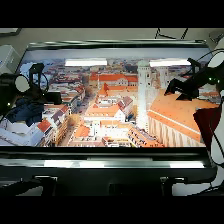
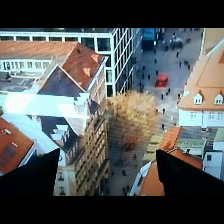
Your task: Fold the clothes and pants, and hang the long-sleeved shirts on hangers.
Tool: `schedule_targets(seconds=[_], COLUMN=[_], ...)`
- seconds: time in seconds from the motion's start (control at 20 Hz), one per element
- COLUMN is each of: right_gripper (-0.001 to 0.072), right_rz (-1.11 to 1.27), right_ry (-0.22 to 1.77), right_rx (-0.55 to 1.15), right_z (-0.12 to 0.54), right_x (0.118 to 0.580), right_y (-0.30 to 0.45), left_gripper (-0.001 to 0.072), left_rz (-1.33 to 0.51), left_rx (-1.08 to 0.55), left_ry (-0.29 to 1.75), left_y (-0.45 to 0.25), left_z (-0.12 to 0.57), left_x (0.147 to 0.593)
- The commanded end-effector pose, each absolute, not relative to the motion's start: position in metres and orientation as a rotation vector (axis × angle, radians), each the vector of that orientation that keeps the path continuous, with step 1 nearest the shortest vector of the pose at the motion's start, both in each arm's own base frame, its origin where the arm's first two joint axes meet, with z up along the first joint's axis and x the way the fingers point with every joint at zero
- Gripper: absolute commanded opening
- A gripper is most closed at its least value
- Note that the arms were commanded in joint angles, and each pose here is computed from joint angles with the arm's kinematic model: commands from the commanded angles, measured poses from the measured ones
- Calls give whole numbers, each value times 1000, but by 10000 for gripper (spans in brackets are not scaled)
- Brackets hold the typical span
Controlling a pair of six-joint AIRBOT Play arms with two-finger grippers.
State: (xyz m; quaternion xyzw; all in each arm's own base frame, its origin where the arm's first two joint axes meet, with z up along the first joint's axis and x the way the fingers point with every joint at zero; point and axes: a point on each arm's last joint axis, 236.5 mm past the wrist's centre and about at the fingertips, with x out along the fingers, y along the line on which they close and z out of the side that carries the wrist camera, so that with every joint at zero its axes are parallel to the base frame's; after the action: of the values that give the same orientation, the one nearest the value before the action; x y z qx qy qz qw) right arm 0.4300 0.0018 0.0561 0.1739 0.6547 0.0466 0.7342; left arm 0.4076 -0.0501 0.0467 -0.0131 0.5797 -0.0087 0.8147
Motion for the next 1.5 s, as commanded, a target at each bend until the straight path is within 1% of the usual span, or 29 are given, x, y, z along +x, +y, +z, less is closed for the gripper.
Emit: schedule_targets(seconds=[0.0, 0.1, 0.2, 0.45, 0.5, 0.55, 0.6, 0.65, 0.8, 0.9, 1.0, 1.15, 1.25, 1.4, 1.45], right_gripper=[690, 690, 690, 690, 690, 690, 690, 690, 689, 688, 688, 688, 688, 689, 689], right_rz=[103, 100, 93, 62, 56, 52, 56, 70, 85, 87, 87, 91, 97, 113, 120], right_ry=[1439, 1424, 1356, 1182, 1147, 1121, 1120, 1131, 1191, 1196, 1199, 1216, 1247, 1343, 1377], right_rx=[382, 387, 394, 396, 396, 396, 387, 360, 334, 334, 334, 336, 336, 338, 338], right_z=[56, 56, 59, 69, 72, 75, 75, 73, 67, 67, 66, 65, 63, 58, 57], right_x=[430, 434, 450, 489, 496, 502, 502, 499, 486, 485, 484, 481, 474, 452, 444], right_y=[2, 2, 1, -8, -10, -12, -12, -12, -11, -11, -11, -9, -8, -3, -2], left_gripper=[710, 710, 710, 710, 711, 711, 711, 712, 713, 713, 713, 713, 713, 705, 499], left_rz=[-19, -19, -20, -71, -52, 41, 147, 245, 475, 569, 624, 569, 551, 523, 517], left_rx=[-27, -27, -34, -103, -114, -202, -291, -390, -766, -955, -1054, -1145, -1198, -1167, -1161], left_ry=[1236, 1236, 1212, 1002, 945, 912, 910, 933, 1069, 1099, 1071, 966, 957, 957, 943], left_y=[-50, -50, -51, -70, -64, -42, -5, 35, 140, 178, 196, 187, 177, 168, 167], left_z=[47, 47, 48, 66, 76, 87, 93, 92, 62, 35, 6, -31, -54, -70, -67], left_x=[407, 407, 413, 462, 473, 482, 483, 476, 415, 378, 363, 387, 399, 414, 419])
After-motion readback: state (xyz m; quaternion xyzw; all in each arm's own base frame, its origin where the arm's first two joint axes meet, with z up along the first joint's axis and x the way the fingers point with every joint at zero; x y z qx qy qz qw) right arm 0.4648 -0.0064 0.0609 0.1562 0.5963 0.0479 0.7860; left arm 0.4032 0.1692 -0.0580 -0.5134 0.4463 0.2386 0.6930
